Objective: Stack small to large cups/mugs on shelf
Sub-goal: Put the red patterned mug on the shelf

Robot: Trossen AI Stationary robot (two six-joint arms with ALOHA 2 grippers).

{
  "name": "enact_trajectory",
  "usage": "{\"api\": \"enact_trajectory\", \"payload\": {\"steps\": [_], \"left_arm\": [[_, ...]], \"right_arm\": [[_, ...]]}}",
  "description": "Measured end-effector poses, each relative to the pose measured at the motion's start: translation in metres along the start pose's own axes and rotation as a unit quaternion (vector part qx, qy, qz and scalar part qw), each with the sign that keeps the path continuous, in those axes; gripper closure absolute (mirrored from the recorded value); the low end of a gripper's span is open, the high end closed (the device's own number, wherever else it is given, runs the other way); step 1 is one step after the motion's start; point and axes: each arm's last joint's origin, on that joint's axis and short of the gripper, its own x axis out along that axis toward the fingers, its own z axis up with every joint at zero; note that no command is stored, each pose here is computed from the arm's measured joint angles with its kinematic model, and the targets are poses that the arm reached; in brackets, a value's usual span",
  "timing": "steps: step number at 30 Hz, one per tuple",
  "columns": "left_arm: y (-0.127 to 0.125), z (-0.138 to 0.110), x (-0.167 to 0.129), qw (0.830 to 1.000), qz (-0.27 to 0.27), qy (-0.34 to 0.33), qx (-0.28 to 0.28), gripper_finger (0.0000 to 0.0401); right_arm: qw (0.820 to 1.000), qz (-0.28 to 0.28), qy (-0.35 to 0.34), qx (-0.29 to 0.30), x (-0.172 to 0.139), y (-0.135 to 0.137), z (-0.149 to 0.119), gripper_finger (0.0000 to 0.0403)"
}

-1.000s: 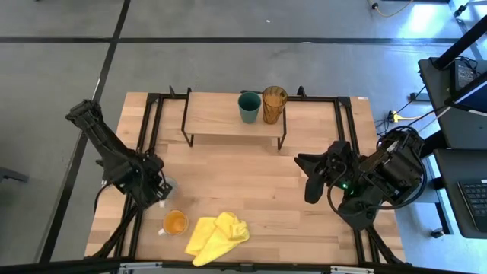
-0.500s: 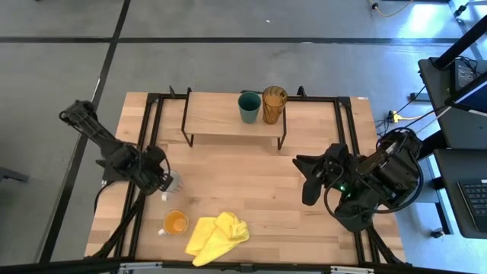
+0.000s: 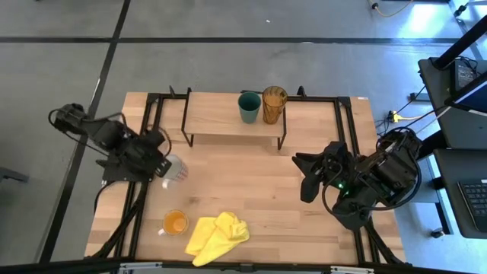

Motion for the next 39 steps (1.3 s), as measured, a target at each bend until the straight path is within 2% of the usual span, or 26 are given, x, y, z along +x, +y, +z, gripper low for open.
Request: {"api": "enact_trajectory", "payload": {"steps": [6, 14, 19, 22, 29, 39], "left_arm": [[-0.014, 0.037, -0.022, 0.999, 0.011, -0.034, 0.03, 0.0399], [-0.037, 0.097, -0.01, 0.994, 0.062, -0.025, 0.089, 0.0399], [-0.047, 0.139, -0.006, 0.994, 0.029, -0.038, 0.102, 0.0399], [-0.046, 0.164, -0.01, 0.994, 0.014, -0.054, 0.096, 0.0399], [-0.031, 0.212, -0.005, 0.996, 0.029, -0.058, 0.065, 0.0399], [-0.011, 0.248, 0.029, 0.999, 0.022, -0.014, 0.034, 0.0399]], "right_arm": [[1.0, -0.002, -0.008, -0.002, 0.001, 0.001, -0.001, 0.032], [1.0, -0.003, -0.005, -0.004, 0.004, 0.007, -0.008, 0.032], [1.0, 0.002, 0.0, 0.001, 0.006, 0.012, -0.013, 0.032], [1.0, 0.002, 0.002, 0.001, 0.009, 0.017, -0.018, 0.032], [1.0, -0.001, 0.005, -0.005, 0.017, 0.028, -0.032, 0.032], [1.0, 0.001, 0.002, 0.001, 0.02, 0.034, -0.039, 0.032]]}}
